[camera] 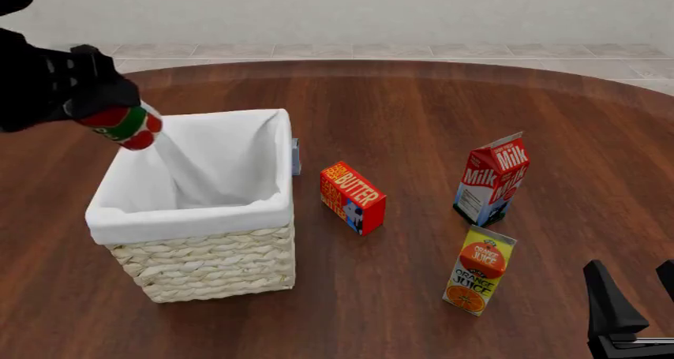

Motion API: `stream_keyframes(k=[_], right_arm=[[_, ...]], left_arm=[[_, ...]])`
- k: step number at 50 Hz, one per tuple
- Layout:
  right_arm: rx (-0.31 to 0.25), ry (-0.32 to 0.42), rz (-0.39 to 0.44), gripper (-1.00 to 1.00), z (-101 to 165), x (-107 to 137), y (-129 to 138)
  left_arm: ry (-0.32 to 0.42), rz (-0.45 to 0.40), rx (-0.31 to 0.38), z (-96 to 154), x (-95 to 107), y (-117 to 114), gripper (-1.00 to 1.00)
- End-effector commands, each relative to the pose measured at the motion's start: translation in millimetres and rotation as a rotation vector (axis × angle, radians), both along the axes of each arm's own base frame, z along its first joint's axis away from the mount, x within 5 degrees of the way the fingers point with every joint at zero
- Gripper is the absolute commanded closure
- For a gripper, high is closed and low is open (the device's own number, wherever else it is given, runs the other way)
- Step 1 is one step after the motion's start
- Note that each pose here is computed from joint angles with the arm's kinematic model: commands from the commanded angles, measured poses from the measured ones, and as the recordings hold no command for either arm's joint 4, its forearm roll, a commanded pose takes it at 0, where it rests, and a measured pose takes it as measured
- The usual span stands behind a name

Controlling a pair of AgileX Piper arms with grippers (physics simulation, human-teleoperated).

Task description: Pick up the tomato sauce, and put it in the basket.

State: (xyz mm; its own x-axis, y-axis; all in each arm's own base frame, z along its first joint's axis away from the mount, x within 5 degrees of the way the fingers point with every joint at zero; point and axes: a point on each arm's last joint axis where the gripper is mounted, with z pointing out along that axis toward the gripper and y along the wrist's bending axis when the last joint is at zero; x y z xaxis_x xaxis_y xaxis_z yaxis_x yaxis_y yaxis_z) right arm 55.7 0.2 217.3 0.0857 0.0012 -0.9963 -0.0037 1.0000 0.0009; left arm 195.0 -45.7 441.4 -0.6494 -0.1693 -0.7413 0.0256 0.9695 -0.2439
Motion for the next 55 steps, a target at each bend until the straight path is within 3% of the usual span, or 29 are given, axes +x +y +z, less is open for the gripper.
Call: stream_keyframes(k=[1, 34, 55], right_arm=[[0.0, 0.0, -0.001, -1.0, 0, 0, 0], [0.0, 0.0, -0.001, -1.0, 0, 0, 0], [-0.001, 0.0, -0.001, -1.0, 0, 0, 0]], left_arm=[[0.004, -0.017, 0.032, -7, 17, -2, 1.0], [0.053, -0.055, 0.118, -51, 56, -4, 1.0], [0.084, -0.073, 0.131, -70, 74, -10, 1.0]])
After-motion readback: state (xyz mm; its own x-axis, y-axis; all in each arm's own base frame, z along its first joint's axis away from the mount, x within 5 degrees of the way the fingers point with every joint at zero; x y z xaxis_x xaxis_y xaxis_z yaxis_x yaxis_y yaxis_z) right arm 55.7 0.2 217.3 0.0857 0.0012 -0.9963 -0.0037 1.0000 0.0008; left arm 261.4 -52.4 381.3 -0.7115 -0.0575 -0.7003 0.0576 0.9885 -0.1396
